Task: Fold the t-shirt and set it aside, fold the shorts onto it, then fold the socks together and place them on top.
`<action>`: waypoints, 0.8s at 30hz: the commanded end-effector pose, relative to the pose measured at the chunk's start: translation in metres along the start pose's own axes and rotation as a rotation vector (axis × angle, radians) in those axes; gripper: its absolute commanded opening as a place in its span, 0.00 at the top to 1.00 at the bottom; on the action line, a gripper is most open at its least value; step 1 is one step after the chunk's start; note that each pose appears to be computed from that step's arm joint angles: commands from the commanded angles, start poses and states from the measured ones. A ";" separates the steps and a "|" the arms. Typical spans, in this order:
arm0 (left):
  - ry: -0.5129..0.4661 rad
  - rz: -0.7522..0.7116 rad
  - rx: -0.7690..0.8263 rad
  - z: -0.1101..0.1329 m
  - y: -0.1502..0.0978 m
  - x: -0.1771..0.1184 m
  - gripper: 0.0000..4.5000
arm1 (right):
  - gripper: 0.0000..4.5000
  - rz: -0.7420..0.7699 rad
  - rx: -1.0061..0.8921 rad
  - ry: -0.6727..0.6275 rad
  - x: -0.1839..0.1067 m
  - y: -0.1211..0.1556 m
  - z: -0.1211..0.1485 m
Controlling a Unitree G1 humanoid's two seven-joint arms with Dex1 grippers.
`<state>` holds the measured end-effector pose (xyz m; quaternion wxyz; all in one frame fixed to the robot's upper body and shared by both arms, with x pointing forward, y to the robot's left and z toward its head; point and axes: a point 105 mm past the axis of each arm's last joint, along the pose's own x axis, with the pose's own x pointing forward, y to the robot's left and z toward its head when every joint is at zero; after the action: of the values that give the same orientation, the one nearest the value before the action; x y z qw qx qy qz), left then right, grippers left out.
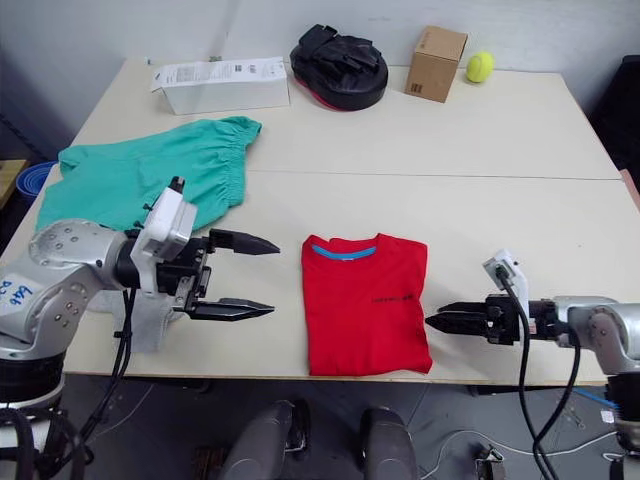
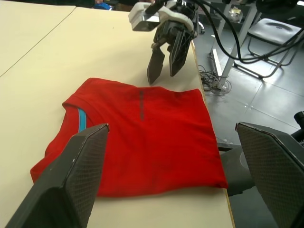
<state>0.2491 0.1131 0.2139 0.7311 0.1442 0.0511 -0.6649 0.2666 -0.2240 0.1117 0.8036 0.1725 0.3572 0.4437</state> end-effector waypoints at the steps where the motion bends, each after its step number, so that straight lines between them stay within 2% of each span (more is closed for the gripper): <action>1: -0.014 0.001 0.035 0.008 -0.009 0.000 0.01 | 0.01 -0.007 0.099 0.022 0.018 -0.007 -0.008; 5: -0.009 0.021 0.041 0.008 -0.011 -0.001 0.01 | 0.01 0.045 0.116 0.070 0.034 -0.001 -0.017; 10: 0.003 0.039 0.050 0.009 -0.010 -0.002 0.01 | 0.01 0.115 0.135 0.062 0.065 0.009 -0.007; 14: 0.006 0.047 0.057 0.010 -0.007 -0.002 0.01 | 0.01 0.156 0.116 0.106 0.081 0.019 -0.010; 18: 0.008 0.054 0.068 0.011 -0.005 -0.002 0.01 | 0.01 0.149 0.114 0.119 0.091 0.019 -0.009; 24: 0.013 0.060 0.062 0.008 -0.003 -0.001 0.01 | 0.01 0.094 0.090 0.141 0.091 0.012 -0.012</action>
<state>0.2471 0.1131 0.2174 0.7501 0.1631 0.0414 -0.6396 0.2942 -0.1418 0.1095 0.7570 0.2059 0.3509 0.5113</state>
